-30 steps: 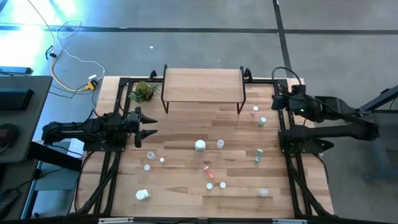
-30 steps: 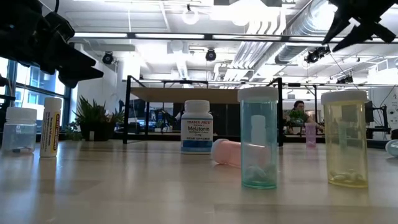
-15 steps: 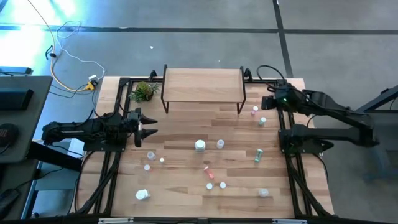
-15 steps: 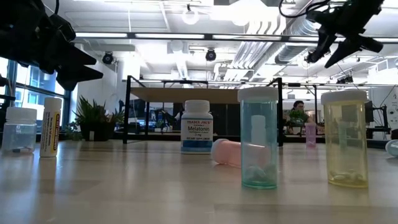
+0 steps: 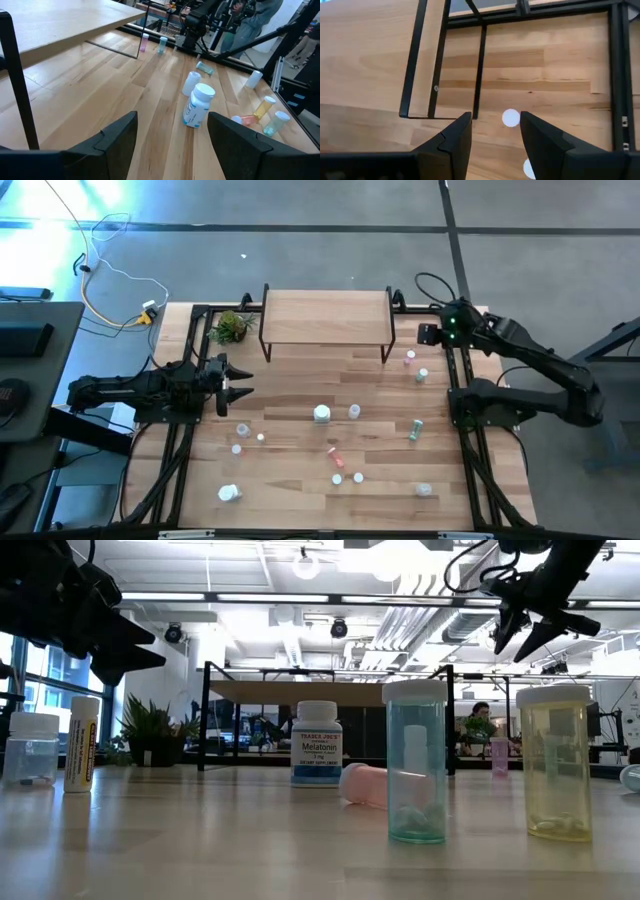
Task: Pick and place medicine bottles onto shelf by color
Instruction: Put the pink pill bottle on the shelf
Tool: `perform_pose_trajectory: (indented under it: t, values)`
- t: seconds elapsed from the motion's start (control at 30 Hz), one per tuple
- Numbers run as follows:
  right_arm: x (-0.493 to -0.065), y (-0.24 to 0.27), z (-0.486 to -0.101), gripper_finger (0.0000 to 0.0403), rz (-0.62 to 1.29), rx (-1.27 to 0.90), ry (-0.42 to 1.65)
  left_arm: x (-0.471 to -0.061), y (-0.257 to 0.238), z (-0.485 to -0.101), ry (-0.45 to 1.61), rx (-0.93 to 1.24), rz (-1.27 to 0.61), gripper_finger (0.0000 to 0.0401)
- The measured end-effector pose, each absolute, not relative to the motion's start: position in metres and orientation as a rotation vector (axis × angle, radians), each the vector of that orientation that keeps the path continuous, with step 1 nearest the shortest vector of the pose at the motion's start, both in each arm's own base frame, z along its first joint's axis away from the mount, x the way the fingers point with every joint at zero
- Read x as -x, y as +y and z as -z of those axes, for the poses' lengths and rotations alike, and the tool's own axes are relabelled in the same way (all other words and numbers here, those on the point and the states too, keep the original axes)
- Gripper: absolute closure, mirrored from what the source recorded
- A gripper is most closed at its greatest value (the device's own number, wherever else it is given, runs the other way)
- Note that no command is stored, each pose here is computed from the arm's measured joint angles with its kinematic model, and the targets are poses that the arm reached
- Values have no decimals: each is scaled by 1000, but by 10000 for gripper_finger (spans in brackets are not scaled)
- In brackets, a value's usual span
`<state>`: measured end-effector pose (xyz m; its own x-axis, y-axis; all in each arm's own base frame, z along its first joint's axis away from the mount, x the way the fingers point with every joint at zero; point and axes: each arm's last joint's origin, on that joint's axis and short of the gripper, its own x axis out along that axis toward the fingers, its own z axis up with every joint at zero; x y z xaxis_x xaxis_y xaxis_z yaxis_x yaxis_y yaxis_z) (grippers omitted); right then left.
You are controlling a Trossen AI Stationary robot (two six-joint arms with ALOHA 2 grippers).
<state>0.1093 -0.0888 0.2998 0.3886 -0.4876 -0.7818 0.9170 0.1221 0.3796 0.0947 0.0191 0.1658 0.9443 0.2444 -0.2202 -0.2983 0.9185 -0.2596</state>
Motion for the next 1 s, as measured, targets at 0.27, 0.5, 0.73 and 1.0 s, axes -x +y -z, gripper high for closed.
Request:
perform_pose_trajectory:
  t: [0.27, 0.5, 0.73, 1.0]
  values:
    - [-106, -103, -305, 244, 1030, -1003, 474, -95, 19, -166, 182, 294, -280, 172]
    - [-112, -111, -302, 244, 1035, -1014, 522, -95, 19, -169, 147, 293, -275, 172]
    - [-125, -124, -303, 244, 1095, -1004, 627, -96, 19, -171, 133, 293, -273, 172]
    - [-137, -136, -282, 244, 1130, -1057, 769, -96, 19, -171, 133, 295, -274, 172]
